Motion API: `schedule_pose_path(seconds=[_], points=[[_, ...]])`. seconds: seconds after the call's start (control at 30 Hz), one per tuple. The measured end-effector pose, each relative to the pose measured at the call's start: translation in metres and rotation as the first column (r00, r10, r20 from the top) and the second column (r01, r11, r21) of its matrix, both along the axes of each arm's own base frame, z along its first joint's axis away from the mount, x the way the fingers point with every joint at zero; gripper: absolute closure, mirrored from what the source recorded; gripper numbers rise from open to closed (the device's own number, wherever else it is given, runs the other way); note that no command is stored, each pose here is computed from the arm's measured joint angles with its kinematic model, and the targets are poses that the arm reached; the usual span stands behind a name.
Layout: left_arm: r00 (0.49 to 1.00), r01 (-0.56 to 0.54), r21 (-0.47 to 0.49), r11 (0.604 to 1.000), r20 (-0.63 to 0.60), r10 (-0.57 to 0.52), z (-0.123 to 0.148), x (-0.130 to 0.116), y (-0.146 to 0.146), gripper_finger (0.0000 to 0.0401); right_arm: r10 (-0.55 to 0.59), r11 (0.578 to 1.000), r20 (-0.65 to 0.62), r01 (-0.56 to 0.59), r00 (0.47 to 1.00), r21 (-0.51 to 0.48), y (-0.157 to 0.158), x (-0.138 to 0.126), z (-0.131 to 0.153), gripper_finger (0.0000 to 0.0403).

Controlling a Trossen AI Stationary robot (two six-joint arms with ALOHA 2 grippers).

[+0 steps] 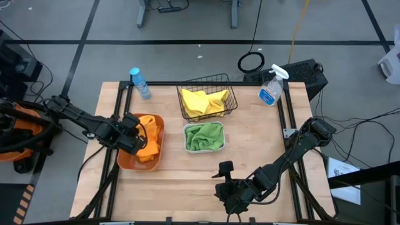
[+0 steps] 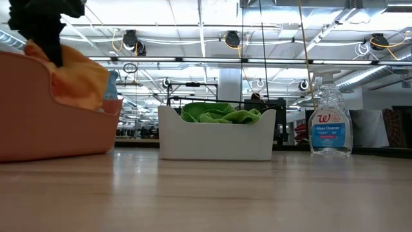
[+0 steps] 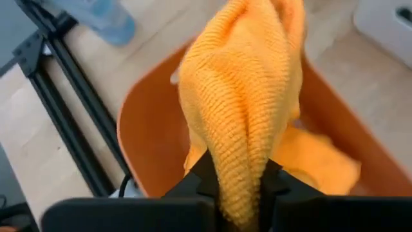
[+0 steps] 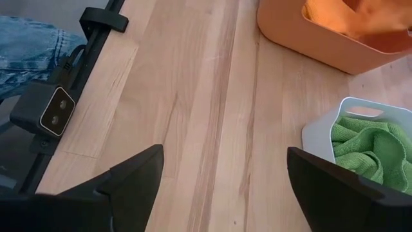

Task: Sort microfiber towel by color & place in baskets
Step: Put the orange towel into the orange bin

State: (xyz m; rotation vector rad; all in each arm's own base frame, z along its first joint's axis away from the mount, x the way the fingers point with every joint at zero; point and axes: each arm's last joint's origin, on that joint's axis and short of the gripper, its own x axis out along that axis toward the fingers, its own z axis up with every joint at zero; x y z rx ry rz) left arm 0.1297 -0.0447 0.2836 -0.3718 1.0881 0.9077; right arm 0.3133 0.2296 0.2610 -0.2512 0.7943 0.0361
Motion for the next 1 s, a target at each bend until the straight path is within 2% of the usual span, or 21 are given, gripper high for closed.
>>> schedule_pose_path(seconds=[0.1, 0.2, 0.27, 0.4, 0.53, 0.77, 1.0], points=[[1.0, 0.011, 0.014, 1.0, 0.021, -0.011, -0.003, 0.008, -0.003, 0.0377, 0.003, 1.0, 0.0, -0.003, 1.0, -0.004, 0.0, 0.0, 0.0, 0.0085], [1.0, 0.028, 0.004, 1.0, -0.006, -0.027, -0.007, 0.015, -0.007, 0.0378, 0.005, 1.0, 0.0, -0.005, 1.0, -0.006, 0.0, 0.0, 0.0, 0.0085], [0.999, 0.013, 0.02, 1.0, -0.037, -0.012, -0.012, 0.017, -0.008, 0.0366, 0.002, 1.0, 0.0, -0.002, 1.0, -0.003, 0.0, 0.0, 0.0, 0.0085], [0.987, -0.104, 0.083, 0.991, -0.113, 0.113, -0.026, 0.017, -0.008, 0.0333, -0.006, 1.0, 0.001, 0.006, 1.0, 0.007, 0.0, 0.0, 0.0, 0.0085], [0.978, -0.115, 0.135, 0.984, -0.157, 0.136, -0.041, 0.023, -0.011, 0.0324, -0.007, 1.0, -0.006, 0.007, 1.0, 0.003, 0.0, -0.001, 0.0, 0.0085], [0.981, -0.026, 0.125, 0.992, -0.188, 0.049, -0.065, 0.047, -0.028, 0.0322, -0.022, 1.0, 0.002, 0.022, 1.0, -0.014, -0.001, -0.001, -0.001, 0.0085], [0.978, -0.032, 0.084, 0.996, -0.204, 0.049, -0.074, 0.054, -0.033, 0.0321, -0.024, 1.0, 0.002, 0.024, 1.0, -0.012, -0.001, -0.001, 0.0, 0.0085]])
